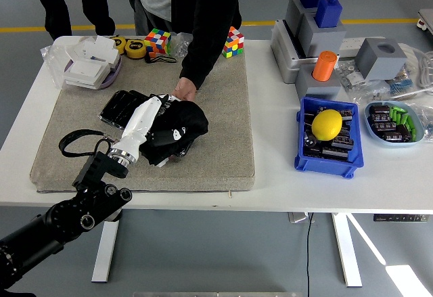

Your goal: Pick the rag up,wipe the panel,place it on the desk

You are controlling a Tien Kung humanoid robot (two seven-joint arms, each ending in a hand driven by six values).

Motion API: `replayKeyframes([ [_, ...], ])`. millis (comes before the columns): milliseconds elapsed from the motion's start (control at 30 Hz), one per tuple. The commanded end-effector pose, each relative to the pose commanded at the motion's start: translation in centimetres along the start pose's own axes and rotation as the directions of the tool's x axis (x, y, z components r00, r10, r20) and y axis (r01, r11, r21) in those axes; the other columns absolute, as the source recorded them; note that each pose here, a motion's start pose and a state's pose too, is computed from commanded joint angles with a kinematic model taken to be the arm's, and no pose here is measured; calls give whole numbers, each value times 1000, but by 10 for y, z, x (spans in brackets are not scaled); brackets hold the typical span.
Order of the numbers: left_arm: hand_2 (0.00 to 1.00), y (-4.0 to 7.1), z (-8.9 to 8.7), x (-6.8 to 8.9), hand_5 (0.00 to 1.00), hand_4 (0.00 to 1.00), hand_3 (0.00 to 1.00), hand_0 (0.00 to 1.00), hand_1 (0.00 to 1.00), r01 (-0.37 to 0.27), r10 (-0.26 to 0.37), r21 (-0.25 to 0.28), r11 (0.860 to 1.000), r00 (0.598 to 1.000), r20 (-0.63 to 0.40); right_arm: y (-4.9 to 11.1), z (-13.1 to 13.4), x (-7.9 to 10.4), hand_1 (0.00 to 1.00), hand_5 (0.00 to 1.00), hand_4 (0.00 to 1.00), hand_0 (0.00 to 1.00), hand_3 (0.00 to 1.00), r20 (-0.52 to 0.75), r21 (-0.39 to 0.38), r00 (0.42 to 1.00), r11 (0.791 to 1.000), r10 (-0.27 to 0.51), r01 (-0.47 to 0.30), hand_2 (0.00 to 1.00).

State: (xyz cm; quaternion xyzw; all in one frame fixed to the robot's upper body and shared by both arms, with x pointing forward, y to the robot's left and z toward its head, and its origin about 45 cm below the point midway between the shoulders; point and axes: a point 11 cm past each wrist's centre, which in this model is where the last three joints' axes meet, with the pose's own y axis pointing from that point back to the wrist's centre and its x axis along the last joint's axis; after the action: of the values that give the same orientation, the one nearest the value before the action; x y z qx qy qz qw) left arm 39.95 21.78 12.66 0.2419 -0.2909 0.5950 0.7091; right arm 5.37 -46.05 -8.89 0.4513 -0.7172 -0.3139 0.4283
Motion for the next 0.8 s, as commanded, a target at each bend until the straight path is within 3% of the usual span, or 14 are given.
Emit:
replayKeyframes([
  [400, 272, -9, -33, 38, 2, 610, 569, 226, 221, -126, 127, 101, 987, 992, 0, 0, 0, 0, 557, 353, 887, 533, 521, -1, 0, 1000, 1000, 0, 0, 490],
  [800, 272, -14, -65, 64, 2, 611, 569, 226, 220, -209, 207, 226, 952, 978, 32, 0, -1, 0, 556, 354, 888, 534, 522, 0, 2, 1000, 1000, 0, 0, 490],
])
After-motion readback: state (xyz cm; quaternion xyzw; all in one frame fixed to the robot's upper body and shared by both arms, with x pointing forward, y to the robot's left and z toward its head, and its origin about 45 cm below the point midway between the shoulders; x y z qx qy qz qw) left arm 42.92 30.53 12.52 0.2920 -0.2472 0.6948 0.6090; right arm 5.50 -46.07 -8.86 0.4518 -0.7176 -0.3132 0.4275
